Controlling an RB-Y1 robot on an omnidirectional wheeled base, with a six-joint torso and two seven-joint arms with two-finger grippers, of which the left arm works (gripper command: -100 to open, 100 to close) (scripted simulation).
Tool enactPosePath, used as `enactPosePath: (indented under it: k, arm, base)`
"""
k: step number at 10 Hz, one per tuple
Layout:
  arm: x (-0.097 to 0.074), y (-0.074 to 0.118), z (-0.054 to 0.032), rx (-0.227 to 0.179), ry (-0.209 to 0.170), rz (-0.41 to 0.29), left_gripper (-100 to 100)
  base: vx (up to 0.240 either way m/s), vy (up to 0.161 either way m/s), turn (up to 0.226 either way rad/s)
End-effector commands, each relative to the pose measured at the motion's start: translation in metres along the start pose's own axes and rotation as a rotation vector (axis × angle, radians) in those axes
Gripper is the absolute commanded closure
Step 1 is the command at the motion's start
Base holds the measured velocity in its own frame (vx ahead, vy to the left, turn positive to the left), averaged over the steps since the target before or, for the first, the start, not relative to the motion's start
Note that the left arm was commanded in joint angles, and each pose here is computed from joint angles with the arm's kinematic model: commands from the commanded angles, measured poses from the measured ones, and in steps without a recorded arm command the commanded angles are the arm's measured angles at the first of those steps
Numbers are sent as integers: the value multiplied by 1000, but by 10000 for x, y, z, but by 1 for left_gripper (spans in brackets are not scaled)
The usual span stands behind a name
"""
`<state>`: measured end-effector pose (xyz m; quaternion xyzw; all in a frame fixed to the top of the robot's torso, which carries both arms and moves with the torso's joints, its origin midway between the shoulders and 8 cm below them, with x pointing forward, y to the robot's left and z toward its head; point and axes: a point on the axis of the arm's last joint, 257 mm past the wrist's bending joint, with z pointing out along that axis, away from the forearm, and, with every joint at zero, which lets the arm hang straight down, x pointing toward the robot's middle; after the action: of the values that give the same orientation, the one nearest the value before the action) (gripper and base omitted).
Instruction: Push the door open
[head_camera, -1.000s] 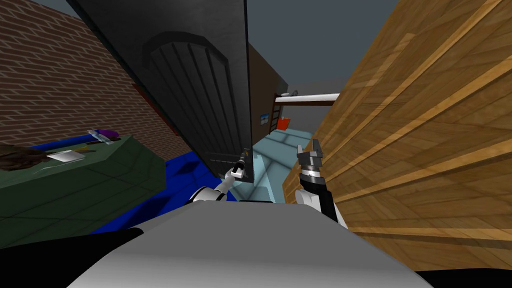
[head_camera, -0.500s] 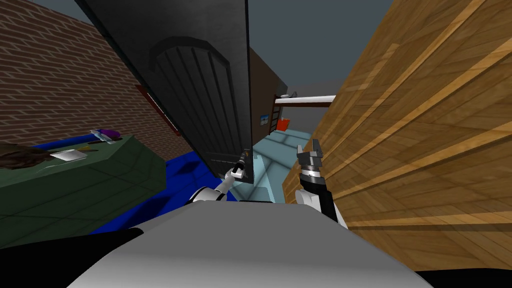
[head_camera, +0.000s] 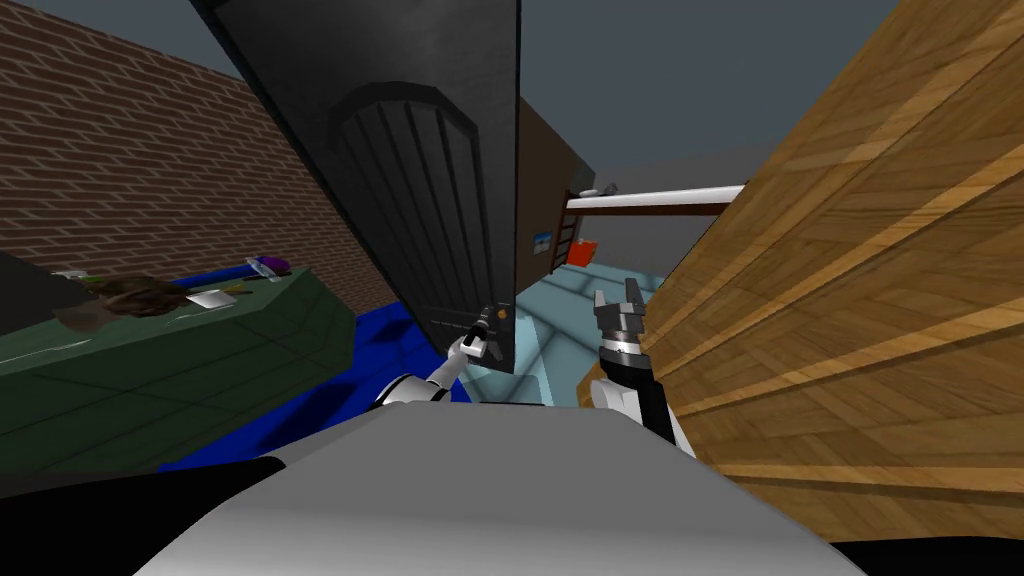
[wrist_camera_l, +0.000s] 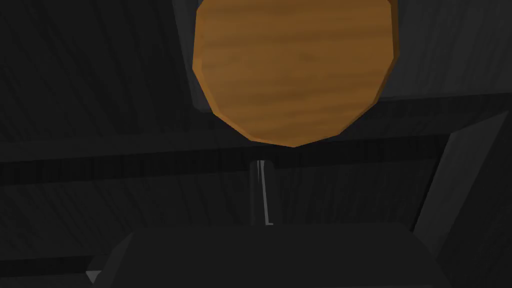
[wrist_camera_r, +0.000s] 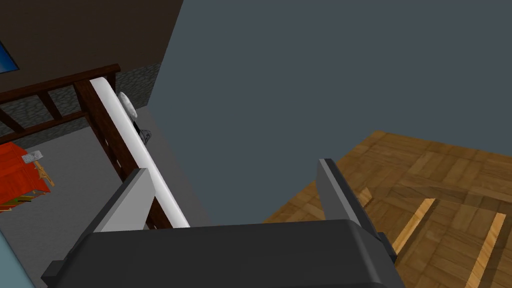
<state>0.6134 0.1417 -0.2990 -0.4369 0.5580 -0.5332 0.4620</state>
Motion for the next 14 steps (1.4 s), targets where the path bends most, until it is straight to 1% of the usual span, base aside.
enactPosePath:
  k: [1, 3, 5, 6, 7, 10, 11, 12, 13, 14]
  arm:
    - [-18, -5, 2, 0, -1, 14, -100]
    - [16, -8, 5, 0, 2, 16, -100]
    - [158, -16, 12, 1, 13, 8, -100]
    - [158, -16, 12, 1, 13, 8, -100]
    - [344, -29, 18, 3, 27, -9, -100]
    - [664, -60, 22, 6, 51, -46, -100]
    - [589, -36, 27, 3, 46, -37, -100]
    - [411, -24, 26, 3, 31, -10, -100]
    - [411, -24, 26, 3, 31, -10, -100]
    - [276, -21, 26, 4, 19, 10, -100]
  base:
    - [-60, 5, 159]
    - [-226, -20, 28]
    - [-251, -9, 86]
    - [-173, -16, 4]
    - [-175, -28, 71]
    - [-171, -15, 54]
    - [-57, -7, 3]
    - [91, 15, -20]
    - [122, 25, -5]
    - [152, 8, -23]
